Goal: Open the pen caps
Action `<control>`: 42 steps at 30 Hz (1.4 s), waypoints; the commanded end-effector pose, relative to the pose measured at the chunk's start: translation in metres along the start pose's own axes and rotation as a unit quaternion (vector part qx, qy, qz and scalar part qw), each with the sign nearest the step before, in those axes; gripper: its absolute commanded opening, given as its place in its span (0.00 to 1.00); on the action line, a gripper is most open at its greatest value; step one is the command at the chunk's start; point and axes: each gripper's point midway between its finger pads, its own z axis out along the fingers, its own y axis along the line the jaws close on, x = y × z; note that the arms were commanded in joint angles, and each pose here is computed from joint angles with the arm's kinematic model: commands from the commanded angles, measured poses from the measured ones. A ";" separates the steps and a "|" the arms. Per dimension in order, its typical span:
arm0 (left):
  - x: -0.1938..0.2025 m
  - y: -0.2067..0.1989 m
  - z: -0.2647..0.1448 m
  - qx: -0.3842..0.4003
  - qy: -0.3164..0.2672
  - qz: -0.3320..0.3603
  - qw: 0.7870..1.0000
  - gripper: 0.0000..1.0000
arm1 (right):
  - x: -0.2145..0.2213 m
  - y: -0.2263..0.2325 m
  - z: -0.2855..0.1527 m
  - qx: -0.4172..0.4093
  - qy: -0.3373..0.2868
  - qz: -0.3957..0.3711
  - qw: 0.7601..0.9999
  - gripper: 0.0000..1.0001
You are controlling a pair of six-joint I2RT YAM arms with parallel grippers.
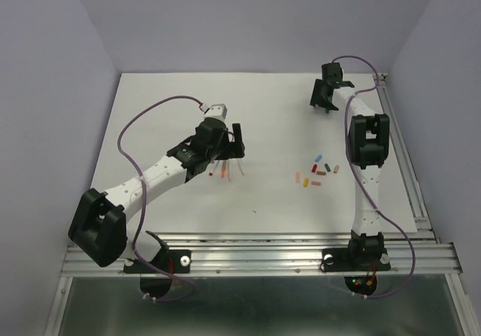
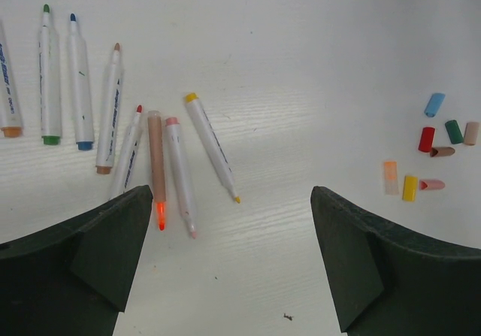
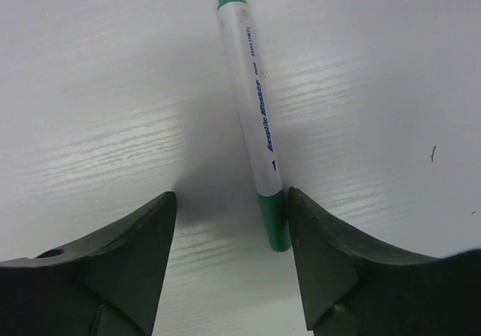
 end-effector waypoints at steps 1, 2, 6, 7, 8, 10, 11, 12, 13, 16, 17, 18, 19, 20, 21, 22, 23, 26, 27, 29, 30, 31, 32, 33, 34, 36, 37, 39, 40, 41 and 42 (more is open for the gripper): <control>-0.036 -0.014 -0.018 0.017 -0.048 -0.009 0.999 0.99 | 0.028 0.002 0.013 -0.012 0.028 -0.013 0.999 0.62; -0.038 -0.014 -0.020 0.017 -0.050 -0.010 0.999 0.99 | 0.034 0.001 0.014 -0.010 0.036 -0.012 0.999 0.60; -0.042 -0.015 -0.024 0.020 -0.057 -0.015 0.998 0.99 | 0.039 0.002 0.011 -0.015 0.043 -0.006 0.999 0.50; -0.042 -0.015 -0.025 0.019 -0.058 -0.016 0.998 0.99 | 0.047 0.002 0.013 -0.019 0.050 -0.006 0.999 0.44; -0.043 -0.014 -0.026 0.018 -0.060 -0.016 0.998 0.99 | 0.048 0.002 0.012 -0.019 0.052 -0.006 0.998 0.41; -0.042 -0.013 -0.027 0.015 -0.059 -0.017 0.998 0.99 | 0.055 0.002 0.012 -0.018 0.060 -0.005 0.998 0.36; -0.043 -0.013 -0.028 0.016 -0.061 -0.018 0.998 0.99 | 0.055 0.001 0.010 -0.020 0.063 -0.003 0.998 0.34; -0.042 -0.013 -0.028 0.015 -0.061 -0.019 0.998 0.99 | 0.057 0.003 0.009 -0.024 0.065 -0.001 0.998 0.31; -0.043 -0.013 -0.029 0.017 -0.062 -0.021 0.998 0.99 | 0.065 0.006 0.008 -0.033 0.076 0.001 0.997 0.24; -0.045 -0.014 -0.031 0.019 -0.065 -0.023 0.997 0.99 | 0.070 0.012 0.002 -0.057 0.079 0.011 0.995 0.15; -0.045 -0.014 -0.032 0.019 -0.066 -0.024 0.997 0.99 | 0.070 0.013 0.000 -0.060 0.079 0.016 0.995 0.14; -0.045 -0.013 -0.033 0.018 -0.067 -0.026 0.997 0.99 | 0.071 0.014 -0.002 -0.063 0.081 0.017 0.995 0.13; -0.045 -0.013 -0.033 0.018 -0.067 -0.027 0.997 0.99 | 0.075 0.016 -0.004 -0.069 0.087 0.018 0.994 0.11; -0.046 -0.014 -0.034 0.019 -0.068 -0.028 0.997 0.99 | 0.077 0.017 -0.012 -0.072 0.091 0.021 0.993 0.08; -0.045 -0.014 -0.034 0.020 -0.068 -0.029 0.997 0.99 | 0.082 0.018 -0.016 -0.078 0.095 0.019 0.992 0.07; -0.047 -0.015 -0.035 0.022 -0.071 -0.033 0.997 0.99 | 0.082 0.022 -0.024 -0.090 0.091 0.018 0.992 0.07; -0.048 -0.015 -0.034 0.022 -0.071 -0.036 0.997 0.99 | 0.086 0.026 -0.038 -0.101 0.083 0.010 0.991 0.06; -0.051 -0.021 -0.034 0.029 -0.070 -0.056 0.996 0.99 | 0.098 0.055 -0.077 -0.172 0.074 -0.016 0.982 0.06; -0.053 -0.026 -0.033 0.039 -0.071 -0.064 0.995 0.99 | 0.104 0.066 -0.105 -0.216 0.059 -0.025 0.974 0.06; -0.054 -0.035 -0.031 0.056 -0.066 -0.081 0.993 0.99 | 0.100 0.098 -0.158 -0.293 0.003 -0.048 0.955 0.05; -0.054 -0.038 -0.030 0.061 -0.063 -0.086 0.992 0.99 | 0.113 0.108 -0.174 -0.320 -0.001 -0.056 0.946 0.05; -0.057 -0.044 -0.030 0.073 -0.067 -0.093 0.991 0.99 | 0.156 0.111 -0.190 -0.356 0.028 -0.066 0.932 0.06; -0.058 -0.048 -0.029 0.082 -0.066 -0.096 0.990 0.99 | 0.164 0.122 -0.207 -0.388 0.018 -0.074 0.919 0.06; -0.058 -0.054 -0.027 0.095 -0.063 -0.100 0.988 0.99 | 0.165 0.146 -0.246 -0.440 -0.015 -0.085 0.894 0.06; -0.055 -0.057 -0.026 0.101 -0.055 -0.102 0.988 0.99 | 0.175 0.152 -0.259 -0.456 -0.018 -0.089 0.886 0.06; -0.057 -0.069 -0.024 0.130 -0.057 -0.108 0.984 0.99 | 0.201 0.169 -0.298 -0.496 -0.020 -0.110 0.861 0.06; -0.058 -0.071 -0.023 0.134 -0.059 -0.110 0.983 0.99 | 0.203 0.174 -0.308 -0.503 -0.025 -0.111 0.857 0.06; -0.048 -0.081 -0.023 0.160 -0.038 -0.116 0.980 0.99 | 0.213 0.185 -0.334 -0.530 -0.030 -0.122 0.839 0.06; -0.045 -0.082 -0.021 0.167 -0.036 -0.117 0.978 0.99 | 0.209 0.187 -0.350 -0.542 -0.044 -0.121 0.831 0.06; -0.043 -0.084 -0.021 0.171 -0.032 -0.120 0.977 0.99 | 0.206 0.186 -0.357 -0.548 -0.050 -0.117 0.827 0.05; -0.043 -0.086 -0.021 0.175 -0.031 -0.127 0.976 0.99 | 0.204 0.186 -0.362 -0.552 -0.050 -0.108 0.825 0.05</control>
